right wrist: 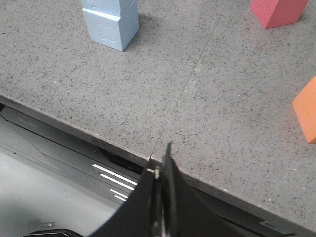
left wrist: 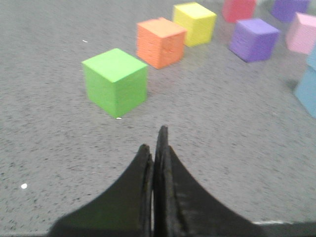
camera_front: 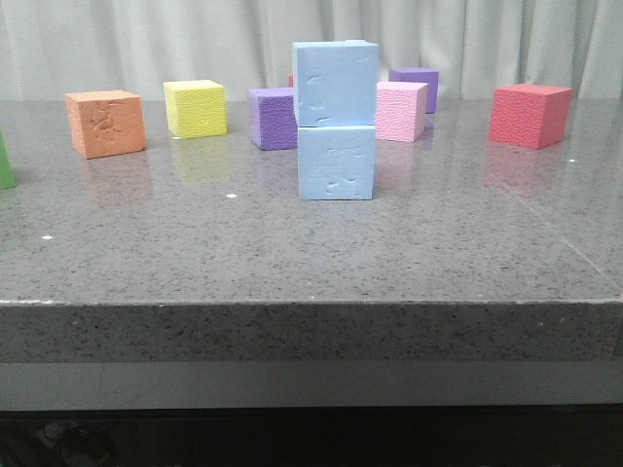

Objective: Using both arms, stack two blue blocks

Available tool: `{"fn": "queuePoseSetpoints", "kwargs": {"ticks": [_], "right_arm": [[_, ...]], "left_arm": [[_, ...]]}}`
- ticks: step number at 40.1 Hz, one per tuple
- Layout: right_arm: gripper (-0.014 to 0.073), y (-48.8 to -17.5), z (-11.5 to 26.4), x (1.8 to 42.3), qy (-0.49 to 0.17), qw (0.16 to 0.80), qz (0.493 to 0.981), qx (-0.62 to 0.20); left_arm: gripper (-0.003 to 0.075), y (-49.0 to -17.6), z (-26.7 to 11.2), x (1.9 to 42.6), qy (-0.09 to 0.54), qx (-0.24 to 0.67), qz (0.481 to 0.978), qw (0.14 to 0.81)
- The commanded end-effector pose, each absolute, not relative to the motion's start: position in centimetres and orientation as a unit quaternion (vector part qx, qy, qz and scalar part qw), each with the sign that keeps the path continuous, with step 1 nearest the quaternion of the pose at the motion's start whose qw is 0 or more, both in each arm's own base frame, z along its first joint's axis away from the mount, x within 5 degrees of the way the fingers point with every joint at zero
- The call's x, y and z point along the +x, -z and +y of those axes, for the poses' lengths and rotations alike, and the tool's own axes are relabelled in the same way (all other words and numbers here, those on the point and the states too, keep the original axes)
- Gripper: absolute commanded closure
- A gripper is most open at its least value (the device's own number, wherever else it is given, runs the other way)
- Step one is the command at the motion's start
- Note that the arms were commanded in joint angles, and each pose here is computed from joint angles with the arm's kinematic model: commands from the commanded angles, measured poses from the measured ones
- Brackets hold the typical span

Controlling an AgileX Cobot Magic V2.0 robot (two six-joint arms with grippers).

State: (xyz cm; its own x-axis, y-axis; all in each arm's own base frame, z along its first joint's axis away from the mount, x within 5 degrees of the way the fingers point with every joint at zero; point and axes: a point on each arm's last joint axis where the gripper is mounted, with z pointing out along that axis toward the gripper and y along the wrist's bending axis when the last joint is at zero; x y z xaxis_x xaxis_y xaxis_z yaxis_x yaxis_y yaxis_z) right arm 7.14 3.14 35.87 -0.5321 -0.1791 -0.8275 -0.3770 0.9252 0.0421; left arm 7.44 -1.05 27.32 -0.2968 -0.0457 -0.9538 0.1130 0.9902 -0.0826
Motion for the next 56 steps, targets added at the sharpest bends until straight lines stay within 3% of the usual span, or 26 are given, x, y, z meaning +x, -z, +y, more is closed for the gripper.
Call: {"fn": "queuePoseSetpoints", "kwargs": {"ticks": [1, 8, 22, 56], "right_arm": [[0.0664, -37.0, 3.1, 7.4, -0.11, 0.492, 0.85, -0.155], [0.0664, -37.0, 3.1, 7.4, -0.11, 0.492, 0.85, -0.155], [0.0664, -37.0, 3.1, 7.4, -0.11, 0.491, 0.85, -0.155], [0.0664, -37.0, 3.1, 7.4, -0.11, 0.491, 0.85, -0.155]], "left_arm": [[0.0738, -26.7, -0.7, 6.9, 0.064, -0.001, 0.735, 0.675], [0.0737, -23.2, -0.4, 5.7, 0.058, -0.012, 0.708, 0.703], [0.0738, -20.0, -0.3, 5.6, 0.064, -0.02, 0.681, 0.729], [0.0738, -20.0, -0.2, 5.6, 0.052, -0.024, 0.68, 0.731]]}}
